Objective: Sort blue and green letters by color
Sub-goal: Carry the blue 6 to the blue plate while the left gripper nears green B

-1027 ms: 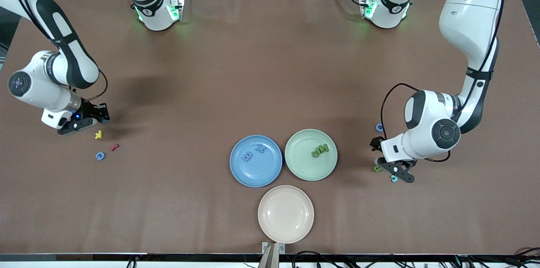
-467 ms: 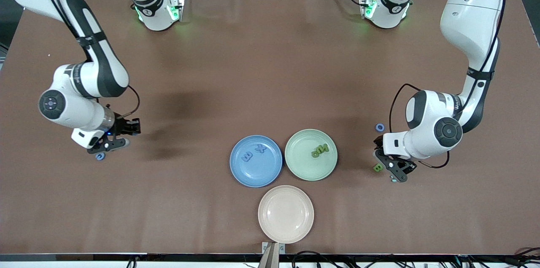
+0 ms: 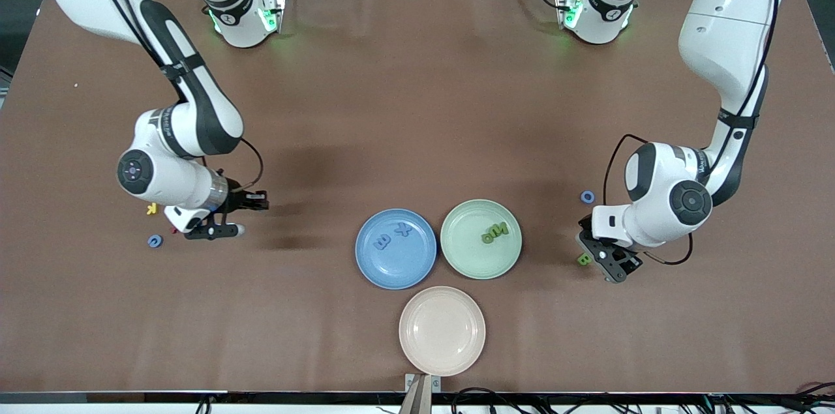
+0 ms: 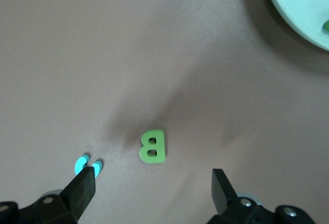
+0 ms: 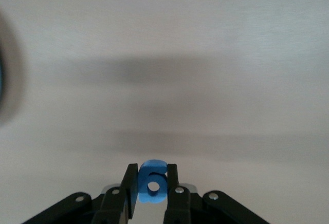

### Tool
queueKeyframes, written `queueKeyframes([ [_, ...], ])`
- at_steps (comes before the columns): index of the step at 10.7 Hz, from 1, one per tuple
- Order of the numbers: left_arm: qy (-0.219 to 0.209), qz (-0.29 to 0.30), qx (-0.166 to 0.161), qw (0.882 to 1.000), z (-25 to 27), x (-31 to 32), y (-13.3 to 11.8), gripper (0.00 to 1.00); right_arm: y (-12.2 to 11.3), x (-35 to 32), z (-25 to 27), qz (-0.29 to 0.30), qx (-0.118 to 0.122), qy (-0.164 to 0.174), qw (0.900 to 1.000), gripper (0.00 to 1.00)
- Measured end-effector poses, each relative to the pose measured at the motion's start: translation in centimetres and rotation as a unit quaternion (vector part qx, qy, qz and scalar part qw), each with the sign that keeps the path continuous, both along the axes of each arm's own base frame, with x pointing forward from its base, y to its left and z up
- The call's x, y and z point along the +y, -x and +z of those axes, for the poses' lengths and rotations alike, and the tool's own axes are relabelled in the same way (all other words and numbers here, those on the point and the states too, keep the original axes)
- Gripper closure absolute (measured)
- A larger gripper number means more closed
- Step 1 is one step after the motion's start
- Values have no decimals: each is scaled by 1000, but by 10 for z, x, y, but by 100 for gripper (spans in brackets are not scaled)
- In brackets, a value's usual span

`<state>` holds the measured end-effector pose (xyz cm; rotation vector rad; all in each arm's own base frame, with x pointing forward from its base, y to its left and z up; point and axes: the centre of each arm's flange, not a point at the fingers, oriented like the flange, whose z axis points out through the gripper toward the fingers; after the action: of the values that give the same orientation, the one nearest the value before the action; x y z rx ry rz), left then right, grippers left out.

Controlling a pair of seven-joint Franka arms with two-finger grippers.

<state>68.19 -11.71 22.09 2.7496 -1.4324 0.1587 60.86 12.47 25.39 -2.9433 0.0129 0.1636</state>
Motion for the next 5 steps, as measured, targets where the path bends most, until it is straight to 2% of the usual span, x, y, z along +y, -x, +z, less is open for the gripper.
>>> queueKeyframes([
  [3, 4, -5, -8, 1000, -16, -7, 0, 0, -13, 72, 5, -80, 2, -5, 997, 74],
  [5, 5, -8, -7, 1000, -26, -12, 2, 0, -21, 117, 4, -144, 4, -11, 989, 74],
])
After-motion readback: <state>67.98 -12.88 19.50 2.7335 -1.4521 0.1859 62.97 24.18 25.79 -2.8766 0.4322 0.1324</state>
